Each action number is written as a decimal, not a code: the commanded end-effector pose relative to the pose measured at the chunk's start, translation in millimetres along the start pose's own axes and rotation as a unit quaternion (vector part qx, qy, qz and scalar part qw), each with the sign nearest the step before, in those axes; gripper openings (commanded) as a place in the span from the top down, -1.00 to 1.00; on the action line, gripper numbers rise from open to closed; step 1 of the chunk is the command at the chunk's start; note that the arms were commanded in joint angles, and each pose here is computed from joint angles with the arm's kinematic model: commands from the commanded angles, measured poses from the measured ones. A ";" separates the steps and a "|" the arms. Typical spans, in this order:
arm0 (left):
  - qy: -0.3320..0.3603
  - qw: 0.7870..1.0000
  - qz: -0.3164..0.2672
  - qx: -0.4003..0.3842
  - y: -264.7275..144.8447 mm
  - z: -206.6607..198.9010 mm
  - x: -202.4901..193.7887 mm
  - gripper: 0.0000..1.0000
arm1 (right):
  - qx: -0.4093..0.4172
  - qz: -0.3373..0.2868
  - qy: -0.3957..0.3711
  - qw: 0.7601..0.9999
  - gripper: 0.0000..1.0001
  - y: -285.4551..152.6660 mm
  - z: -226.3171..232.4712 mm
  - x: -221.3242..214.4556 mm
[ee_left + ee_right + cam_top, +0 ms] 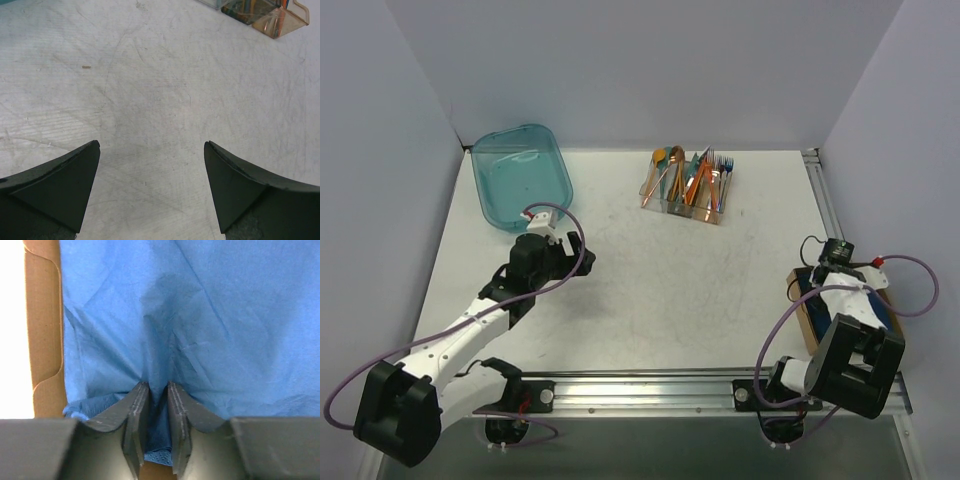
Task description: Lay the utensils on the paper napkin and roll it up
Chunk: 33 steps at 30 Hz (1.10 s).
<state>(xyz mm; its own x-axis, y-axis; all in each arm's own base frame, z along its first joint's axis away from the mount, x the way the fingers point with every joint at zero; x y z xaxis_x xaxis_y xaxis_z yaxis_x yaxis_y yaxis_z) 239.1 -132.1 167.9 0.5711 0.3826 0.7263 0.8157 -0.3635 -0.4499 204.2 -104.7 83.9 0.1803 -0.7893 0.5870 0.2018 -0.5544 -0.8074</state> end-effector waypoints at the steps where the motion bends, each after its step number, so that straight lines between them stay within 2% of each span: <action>1: -0.002 0.999 -0.025 -0.029 2.3 -14.4 14.8 -0.88 | -0.023 -0.015 0.010 1.000 0.60 -7.7 -10.9 4.5; 12: 0.001 0.999 -0.023 -0.027 4.9 -13.7 14.2 -0.88 | 0.003 -0.067 0.015 0.998 0.72 -48.0 -7.4 41.6; 18: 0.003 0.999 -0.026 -0.025 4.5 -13.2 14.9 -0.88 | 0.029 -0.057 0.008 0.998 0.70 -55.1 -0.4 45.0; 29: 0.004 0.999 -0.029 -0.020 4.4 -12.8 16.5 -0.87 | 0.163 -0.068 -0.042 0.983 0.78 -113.8 49.7 34.5; 31: 0.005 0.999 -0.031 -0.019 3.8 -12.8 17.4 -0.88 | 0.201 -0.064 -0.058 0.976 0.87 -128.1 62.9 23.2; 33: 0.006 0.999 -0.032 -0.016 3.6 -12.0 17.6 -0.88 | 0.233 -0.058 -0.088 0.967 0.86 -142.9 75.2 3.8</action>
<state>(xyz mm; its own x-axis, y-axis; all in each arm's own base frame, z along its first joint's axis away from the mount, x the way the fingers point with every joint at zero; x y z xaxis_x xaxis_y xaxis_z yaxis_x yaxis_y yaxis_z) 241.0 -132.7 162.8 0.5814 0.3751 0.7220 0.8092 -0.3588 -0.4652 243.1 -37.0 193.7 0.2562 -0.6659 0.7007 0.5702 -0.4812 -0.6658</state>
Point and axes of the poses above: each gripper's point midway between its finger pads, its own y axis out along the fingers, its own z axis along the line the jaws close on, x = y × z, the point moved 7 cm from there along -y, back along the fingers, and after that the axes turned 6 degrees about -y, right-handed, at the moved point
